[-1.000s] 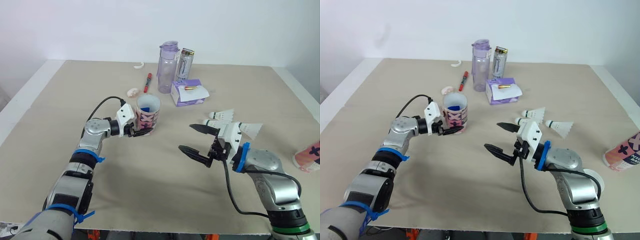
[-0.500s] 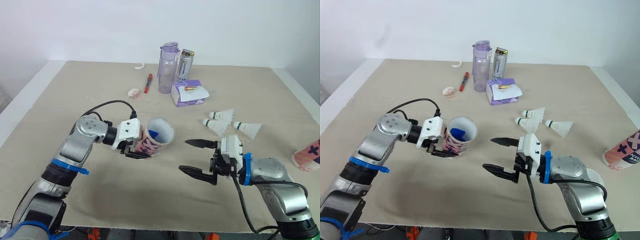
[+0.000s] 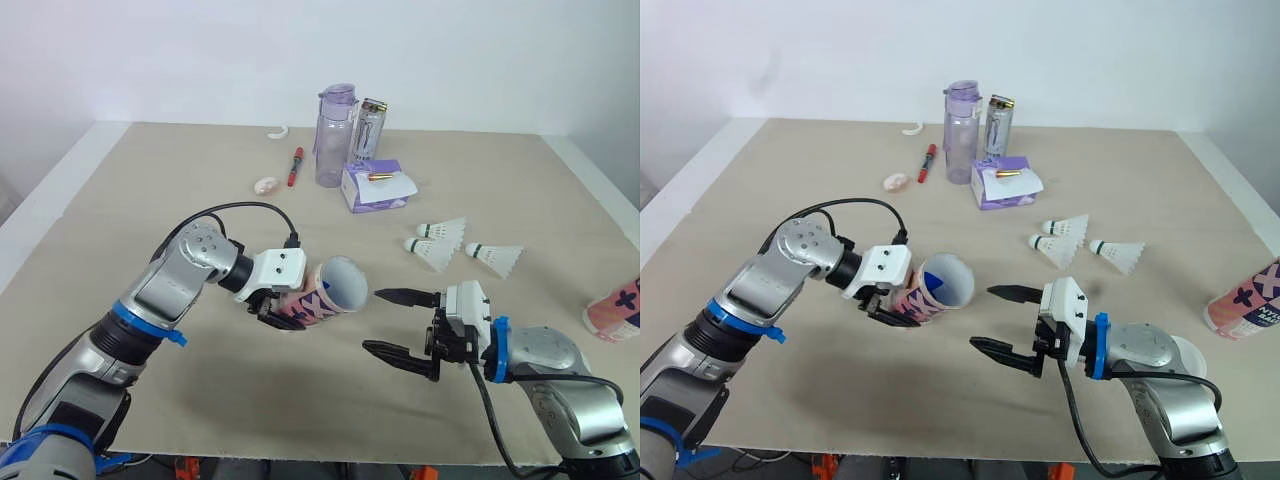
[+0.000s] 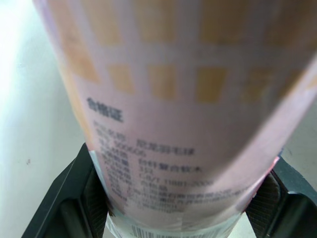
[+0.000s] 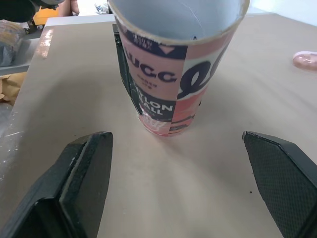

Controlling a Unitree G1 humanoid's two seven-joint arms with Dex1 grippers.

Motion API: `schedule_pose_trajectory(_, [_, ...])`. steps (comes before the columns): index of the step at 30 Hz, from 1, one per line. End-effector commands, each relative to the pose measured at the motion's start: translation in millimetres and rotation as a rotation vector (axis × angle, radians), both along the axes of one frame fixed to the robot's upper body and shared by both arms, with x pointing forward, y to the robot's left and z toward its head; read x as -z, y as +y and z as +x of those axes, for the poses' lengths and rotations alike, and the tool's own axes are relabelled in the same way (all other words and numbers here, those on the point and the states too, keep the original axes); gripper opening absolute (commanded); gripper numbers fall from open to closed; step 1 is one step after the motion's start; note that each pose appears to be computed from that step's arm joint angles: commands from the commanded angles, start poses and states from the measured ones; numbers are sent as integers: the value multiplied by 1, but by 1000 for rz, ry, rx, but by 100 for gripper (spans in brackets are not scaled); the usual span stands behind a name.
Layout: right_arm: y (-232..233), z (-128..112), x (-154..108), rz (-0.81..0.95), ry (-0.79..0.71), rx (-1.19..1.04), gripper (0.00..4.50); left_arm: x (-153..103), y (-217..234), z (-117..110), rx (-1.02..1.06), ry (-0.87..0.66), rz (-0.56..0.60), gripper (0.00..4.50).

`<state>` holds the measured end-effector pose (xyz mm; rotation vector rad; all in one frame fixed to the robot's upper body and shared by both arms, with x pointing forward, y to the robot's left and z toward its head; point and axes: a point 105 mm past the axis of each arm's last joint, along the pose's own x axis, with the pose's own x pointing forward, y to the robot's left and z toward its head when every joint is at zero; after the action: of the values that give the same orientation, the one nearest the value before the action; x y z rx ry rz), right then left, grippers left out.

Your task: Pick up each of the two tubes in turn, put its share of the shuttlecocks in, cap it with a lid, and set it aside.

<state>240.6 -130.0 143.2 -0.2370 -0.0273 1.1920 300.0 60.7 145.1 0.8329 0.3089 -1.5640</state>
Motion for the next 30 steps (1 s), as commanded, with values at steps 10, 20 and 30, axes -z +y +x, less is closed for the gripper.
schedule_pose_trajectory(10, [-62,39,-30,115,-37,377,450,0,-14,0,40,-53,54,332])
schedule_pose_trajectory(20, [-99,73,-15,158,84,691,450,0,-16,2,40,-54,59,332])
schedule_pose_trajectory(30, [-106,87,-2,188,180,768,450,-1,-17,2,38,-53,60,332])
